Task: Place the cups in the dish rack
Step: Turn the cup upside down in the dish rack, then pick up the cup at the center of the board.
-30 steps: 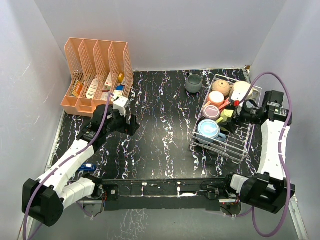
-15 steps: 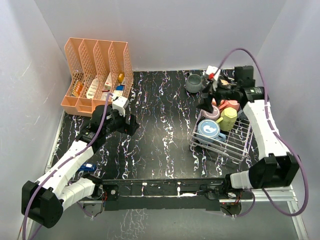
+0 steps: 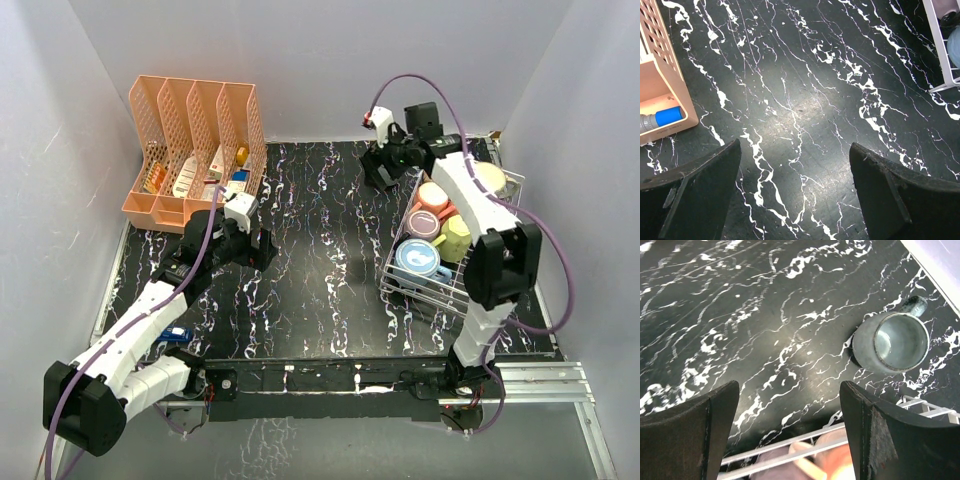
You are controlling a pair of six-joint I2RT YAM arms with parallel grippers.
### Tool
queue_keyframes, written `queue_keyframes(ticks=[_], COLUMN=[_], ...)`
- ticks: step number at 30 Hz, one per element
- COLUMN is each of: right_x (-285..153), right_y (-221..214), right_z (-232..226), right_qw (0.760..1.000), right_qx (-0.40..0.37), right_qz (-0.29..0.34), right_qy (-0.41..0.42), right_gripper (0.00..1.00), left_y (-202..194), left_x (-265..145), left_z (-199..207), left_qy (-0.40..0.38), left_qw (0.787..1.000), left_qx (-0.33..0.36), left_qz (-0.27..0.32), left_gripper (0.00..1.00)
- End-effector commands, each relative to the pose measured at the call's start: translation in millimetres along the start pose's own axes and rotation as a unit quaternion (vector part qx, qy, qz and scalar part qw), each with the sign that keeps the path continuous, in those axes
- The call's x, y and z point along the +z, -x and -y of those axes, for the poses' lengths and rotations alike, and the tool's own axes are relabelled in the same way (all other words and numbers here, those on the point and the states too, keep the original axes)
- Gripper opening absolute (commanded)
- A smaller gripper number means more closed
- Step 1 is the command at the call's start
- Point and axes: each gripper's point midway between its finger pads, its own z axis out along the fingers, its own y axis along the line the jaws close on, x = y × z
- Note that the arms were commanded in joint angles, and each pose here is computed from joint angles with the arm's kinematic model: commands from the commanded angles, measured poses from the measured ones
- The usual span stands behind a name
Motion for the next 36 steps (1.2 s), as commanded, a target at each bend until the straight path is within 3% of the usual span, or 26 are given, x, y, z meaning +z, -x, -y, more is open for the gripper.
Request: queue_keyframes(ticks=[1, 12, 21, 29, 36], right_x=[26.4, 95.3, 127.5, 143.0, 141.7], right_y=[11.8, -18.4, -51.8, -71.2, -73.6], right_z=[41.5, 97.1, 109.4, 101.9, 97.7], right_qw=[0.996, 0.984, 0.98, 0.981, 0.982], right_qx=[0.029, 0.065, 0.058, 0.066, 0.066], right_qz=[-0.009, -0.059, -0.091, -0.108, -0.113], right_qy=[-0.083, -0.153, -0.165, -0.144, -0.134], right_gripper=[0.84, 0.77, 0.75, 0.54, 0.27], left_y=[-0.8, -4.6, -6.6, -5.3, -3.1], left_x=[1.0, 4.0, 5.6, 4.0, 1.7], left_z=[-4.5, -6.9, -6.5, -6.4, -7.1], left_qy=[0.009, 0.013, 0.01, 0.01, 0.013], left_qw=[1.0, 1.0, 1.0, 1.0, 1.0], left_qx=[0.007, 0.01, 0.012, 0.014, 0.018], left_qz=[0.0, -0.01, -0.017, -0.016, -0.011], left_gripper=[0.88, 0.88, 0.88, 0.88, 0.88])
